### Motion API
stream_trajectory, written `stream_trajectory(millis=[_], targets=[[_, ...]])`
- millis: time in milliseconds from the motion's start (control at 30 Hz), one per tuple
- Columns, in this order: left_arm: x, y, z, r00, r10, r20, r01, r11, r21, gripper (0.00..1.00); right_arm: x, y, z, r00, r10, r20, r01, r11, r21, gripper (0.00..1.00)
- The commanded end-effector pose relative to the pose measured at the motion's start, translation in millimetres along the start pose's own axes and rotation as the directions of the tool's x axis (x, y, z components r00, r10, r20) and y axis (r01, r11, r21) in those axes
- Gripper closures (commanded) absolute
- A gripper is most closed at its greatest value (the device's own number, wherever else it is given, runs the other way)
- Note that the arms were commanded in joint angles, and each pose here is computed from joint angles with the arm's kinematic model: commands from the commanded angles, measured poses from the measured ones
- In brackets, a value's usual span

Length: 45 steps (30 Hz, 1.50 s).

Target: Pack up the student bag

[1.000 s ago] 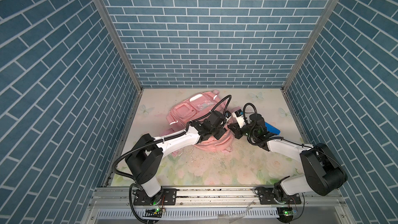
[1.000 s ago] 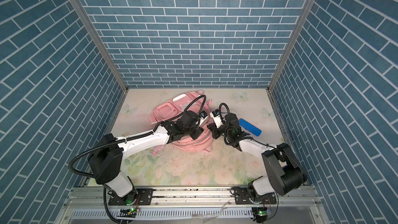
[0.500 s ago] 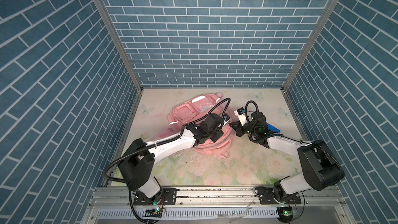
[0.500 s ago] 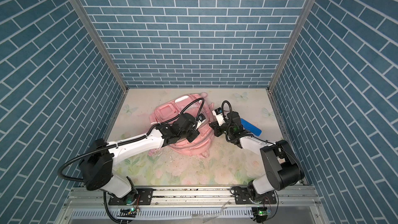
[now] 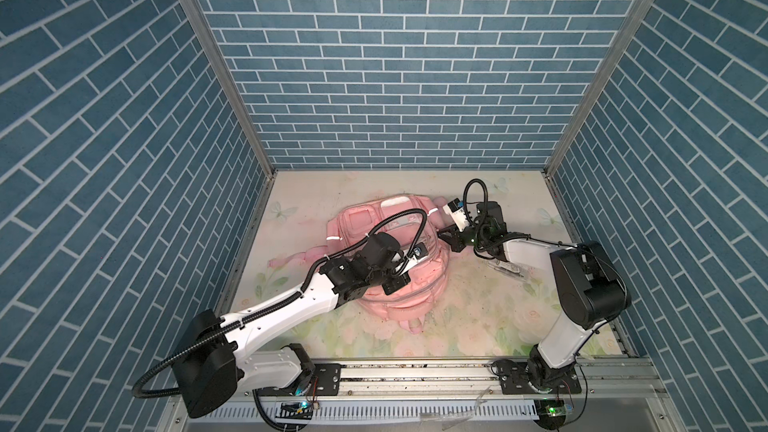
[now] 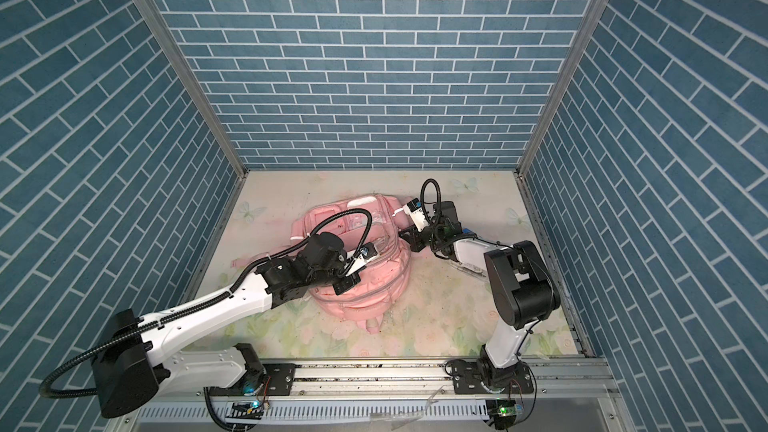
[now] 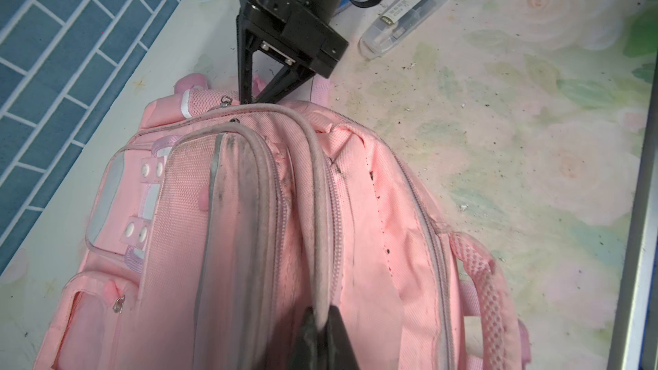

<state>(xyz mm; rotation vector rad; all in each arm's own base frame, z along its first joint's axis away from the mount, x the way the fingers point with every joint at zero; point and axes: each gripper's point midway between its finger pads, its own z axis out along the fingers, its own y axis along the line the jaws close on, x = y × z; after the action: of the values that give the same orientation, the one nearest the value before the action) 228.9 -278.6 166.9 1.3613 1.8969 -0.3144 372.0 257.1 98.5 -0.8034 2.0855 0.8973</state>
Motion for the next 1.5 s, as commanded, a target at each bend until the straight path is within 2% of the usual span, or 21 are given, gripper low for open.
stream_trajectory(millis=[0, 67, 267, 300, 367, 467, 600, 867, 1000, 1067, 1100, 1167, 1267, 1467], targets=[[8, -12, -13, 0.999, 0.053, -0.005, -0.052, 0.996, 0.073, 1.00, -11, -44, -10, 1.000, -0.017, 0.022, 0.014, 0.990, 0.138, 1.00], [10, -10, -14, 0.999, 0.053, -0.014, -0.052, 0.997, 0.065, 1.00, -13, -39, -11, 0.999, -0.025, 0.027, 0.022, 0.992, 0.123, 0.98], [5, -5, -21, 0.999, 0.034, -0.020, -0.033, 0.999, 0.043, 1.00, -15, -35, -24, 0.997, -0.075, 0.003, 0.074, 0.986, 0.148, 0.77], [4, -4, -22, 0.999, 0.026, -0.021, -0.026, 0.999, 0.042, 0.97, -15, -33, -26, 0.996, -0.087, -0.002, 0.087, 0.985, 0.151, 0.75], [-2, -5, -26, 1.000, 0.011, -0.018, -0.010, 0.999, 0.046, 0.75, -15, -33, -33, 0.992, -0.123, -0.016, 0.124, 0.977, 0.174, 0.70], [-14, -4, -31, 1.000, -0.017, 0.000, 0.017, 1.000, 0.018, 0.56, -14, -27, -42, 0.980, -0.199, -0.026, 0.200, 0.962, 0.185, 0.65], [-22, -3, -25, 1.000, 0.010, -0.007, -0.010, 0.999, -0.043, 0.51, -15, -17, -52, 0.953, -0.301, 0.007, 0.295, 0.936, 0.193, 0.61], [-21, 7, 11, 0.996, 0.028, -0.079, -0.038, 0.990, -0.134, 0.47, -9, 23, -56, 0.868, -0.483, 0.120, 0.480, 0.876, 0.054, 0.58], [-21, 22, 22, 0.994, 0.008, -0.106, -0.031, 0.976, -0.217, 0.48, -6, 39, -53, 0.836, -0.522, 0.169, 0.534, 0.845, -0.032, 0.58], [-18, 27, 25, 0.993, 0.001, -0.122, -0.032, 0.968, -0.249, 0.52, -6, 46, -49, 0.820, -0.541, 0.186, 0.559, 0.827, -0.064, 0.58], [-17, 29, 25, 0.992, -0.001, -0.125, -0.031, 0.966, -0.256, 0.58, -6, 49, -47, 0.814, -0.548, 0.190, 0.569, 0.819, -0.073, 0.58], [-15, 32, 21, 0.993, -0.007, -0.114, -0.025, 0.960, -0.277, 0.80, -6, 53, -41, 0.801, -0.565, 0.197, 0.590, 0.802, -0.098, 0.58], [-17, 34, 9, 0.999, -0.011, -0.047, -0.002, 0.964, -0.265, 0.98, -6, 62, -31, 0.781, -0.590, 0.204, 0.620, 0.771, -0.143, 0.58], [-20, 35, -19, 0.992, 0.009, 0.129, 0.017, 0.981, -0.193, 1.00, -11, 90, -15, 0.735, -0.625, 0.263, 0.677, 0.696, -0.238, 0.57]])
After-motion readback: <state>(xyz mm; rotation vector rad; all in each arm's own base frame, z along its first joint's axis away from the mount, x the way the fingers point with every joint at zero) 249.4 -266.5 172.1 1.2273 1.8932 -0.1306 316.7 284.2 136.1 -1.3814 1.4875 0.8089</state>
